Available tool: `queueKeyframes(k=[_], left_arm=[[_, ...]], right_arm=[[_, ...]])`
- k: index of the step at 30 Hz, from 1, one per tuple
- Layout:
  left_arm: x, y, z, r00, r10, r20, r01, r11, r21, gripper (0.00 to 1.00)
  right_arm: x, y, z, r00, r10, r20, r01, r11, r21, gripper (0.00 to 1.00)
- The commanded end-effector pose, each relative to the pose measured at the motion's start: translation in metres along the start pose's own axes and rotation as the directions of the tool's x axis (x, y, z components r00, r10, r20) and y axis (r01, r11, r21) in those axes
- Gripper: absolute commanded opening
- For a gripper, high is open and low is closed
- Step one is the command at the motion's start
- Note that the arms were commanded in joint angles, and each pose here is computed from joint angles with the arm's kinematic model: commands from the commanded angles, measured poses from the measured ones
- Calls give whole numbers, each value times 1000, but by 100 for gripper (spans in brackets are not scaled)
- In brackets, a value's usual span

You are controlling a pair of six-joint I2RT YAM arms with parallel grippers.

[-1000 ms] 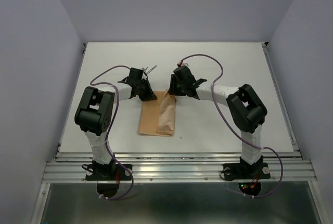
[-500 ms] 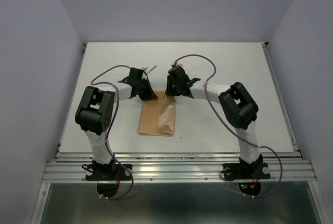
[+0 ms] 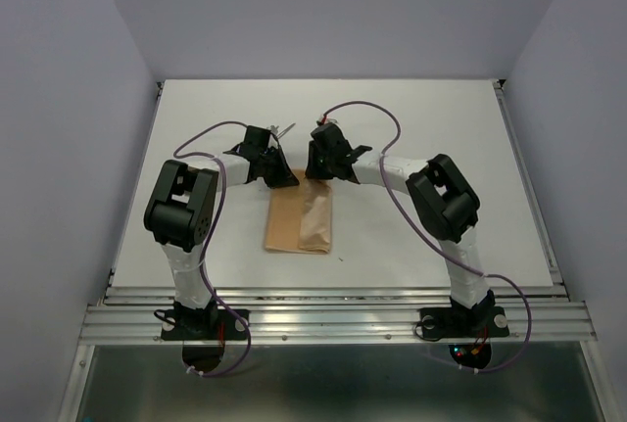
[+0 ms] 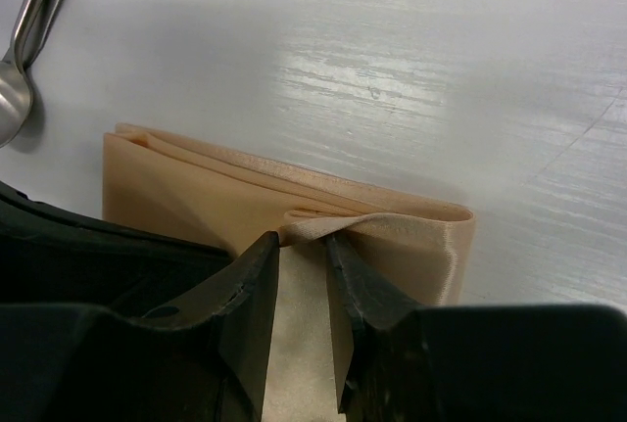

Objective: Fold the napkin into a case and place the utensils inside
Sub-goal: Smooth out the 2/3-rectangle-folded napkin at the center of the board, then pick up the 2/3-rectangle-folded napkin from the center of the board.

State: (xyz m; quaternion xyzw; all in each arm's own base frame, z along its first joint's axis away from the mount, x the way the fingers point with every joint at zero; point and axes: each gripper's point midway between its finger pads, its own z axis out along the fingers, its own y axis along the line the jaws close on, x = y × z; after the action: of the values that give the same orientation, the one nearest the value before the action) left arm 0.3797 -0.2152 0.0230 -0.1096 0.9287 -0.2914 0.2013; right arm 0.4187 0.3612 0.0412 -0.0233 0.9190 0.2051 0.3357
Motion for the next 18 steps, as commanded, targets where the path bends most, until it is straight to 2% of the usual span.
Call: queueKeyframes(k=[1, 7, 18], left_arm=[[17, 30, 8, 999, 3, -52, -8, 994, -108, 0], [13, 28, 4, 999, 11, -36, -15, 994, -108, 0], [-2, 9, -34, 998, 42, 42, -37, 994, -104, 0]], right_arm=[[-5, 11, 4, 1000, 2, 12, -2, 1000, -16, 32], [3, 1, 10, 1000, 16, 2, -16, 1000, 22, 32], [-5, -8, 6, 999, 10, 34, -13, 997, 78, 32]])
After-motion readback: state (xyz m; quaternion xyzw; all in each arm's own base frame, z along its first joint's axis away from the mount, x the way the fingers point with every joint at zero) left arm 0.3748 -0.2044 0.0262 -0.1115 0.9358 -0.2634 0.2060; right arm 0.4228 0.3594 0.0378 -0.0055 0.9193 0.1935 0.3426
